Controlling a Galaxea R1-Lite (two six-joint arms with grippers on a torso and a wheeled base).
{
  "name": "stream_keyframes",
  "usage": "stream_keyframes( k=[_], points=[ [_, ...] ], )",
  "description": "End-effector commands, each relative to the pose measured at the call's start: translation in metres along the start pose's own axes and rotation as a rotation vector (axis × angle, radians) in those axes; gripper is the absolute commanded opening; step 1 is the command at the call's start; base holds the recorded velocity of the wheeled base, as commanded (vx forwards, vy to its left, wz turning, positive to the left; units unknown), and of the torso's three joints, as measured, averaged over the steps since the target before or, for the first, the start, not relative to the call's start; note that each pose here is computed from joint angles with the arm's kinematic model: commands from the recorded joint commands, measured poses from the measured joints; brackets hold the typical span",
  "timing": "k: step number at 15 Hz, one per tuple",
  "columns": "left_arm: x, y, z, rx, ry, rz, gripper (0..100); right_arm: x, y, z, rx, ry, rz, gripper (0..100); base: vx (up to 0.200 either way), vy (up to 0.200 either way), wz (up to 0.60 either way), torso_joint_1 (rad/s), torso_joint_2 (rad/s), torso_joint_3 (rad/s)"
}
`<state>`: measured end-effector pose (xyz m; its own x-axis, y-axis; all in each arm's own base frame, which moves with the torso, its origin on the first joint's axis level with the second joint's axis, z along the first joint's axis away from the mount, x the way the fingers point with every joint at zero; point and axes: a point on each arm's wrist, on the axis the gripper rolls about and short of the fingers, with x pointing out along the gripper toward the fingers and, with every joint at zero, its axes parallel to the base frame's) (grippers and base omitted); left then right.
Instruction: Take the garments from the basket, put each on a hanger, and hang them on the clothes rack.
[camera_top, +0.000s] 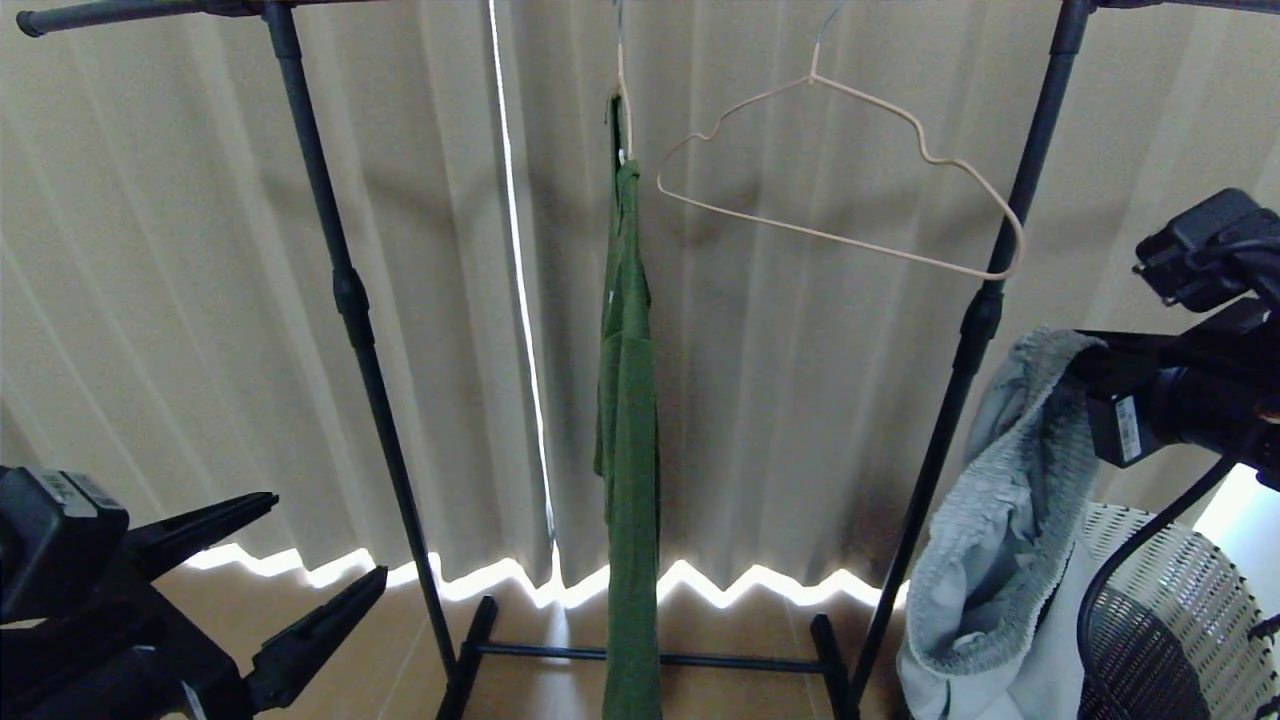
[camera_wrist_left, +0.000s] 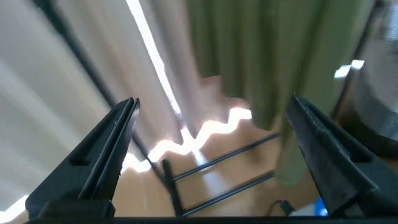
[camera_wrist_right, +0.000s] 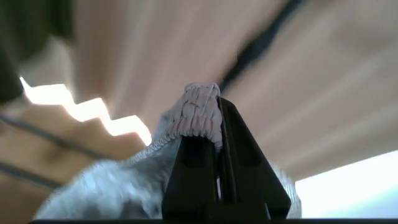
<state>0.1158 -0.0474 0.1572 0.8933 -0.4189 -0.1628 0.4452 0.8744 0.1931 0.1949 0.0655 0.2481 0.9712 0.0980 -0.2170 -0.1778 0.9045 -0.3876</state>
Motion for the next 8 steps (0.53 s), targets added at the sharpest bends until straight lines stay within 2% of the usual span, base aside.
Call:
stream_keyframes(
  k=[1, 2, 3, 5, 6, 7, 8],
  points=[
    [0.003, -0.014, 0.010, 0.019, -0.040, -0.118, 100, -0.017, 0.005, 0.017, 0.006, -0.098, 0.040, 0, 0.000, 0.000, 0.00, 0.000, 0.00, 0.000],
    [0.009, -0.023, 0.023, 0.029, -0.078, -0.190, 100, -0.019, 0.011, 0.025, 0.004, -0.130, 0.077, 0, 0.000, 0.000, 0.00, 0.000, 0.00, 0.000],
    [0.018, -0.030, 0.032, 0.036, -0.086, -0.231, 100, -0.021, 0.016, 0.031, 0.005, -0.156, 0.101, 0, 0.000, 0.000, 0.00, 0.000, 0.00, 0.000],
    [0.039, -0.048, 0.038, 0.044, -0.057, -0.317, 100, -0.024, 0.025, 0.043, 0.005, -0.202, 0.154, 0, 0.000, 0.000, 0.00, 0.000, 0.00, 0.000],
    [0.051, -0.060, 0.040, 0.024, -0.031, -0.367, 100, -0.026, 0.031, 0.049, 0.011, -0.223, 0.185, 0, 0.000, 0.000, 0.00, 0.000, 0.00, 0.000],
    [0.055, -0.065, 0.041, 0.009, -0.023, -0.387, 100, -0.027, 0.033, 0.051, 0.014, -0.231, 0.195, 0, 0.000, 0.000, 0.00, 0.000, 0.00, 0.000],
    [0.066, -0.083, 0.048, -0.079, -0.002, -0.444, 100, -0.030, 0.041, 0.057, 0.035, -0.252, 0.240, 0, 0.000, 0.000, 0.00, 0.000, 0.00, 0.000]
  ],
)
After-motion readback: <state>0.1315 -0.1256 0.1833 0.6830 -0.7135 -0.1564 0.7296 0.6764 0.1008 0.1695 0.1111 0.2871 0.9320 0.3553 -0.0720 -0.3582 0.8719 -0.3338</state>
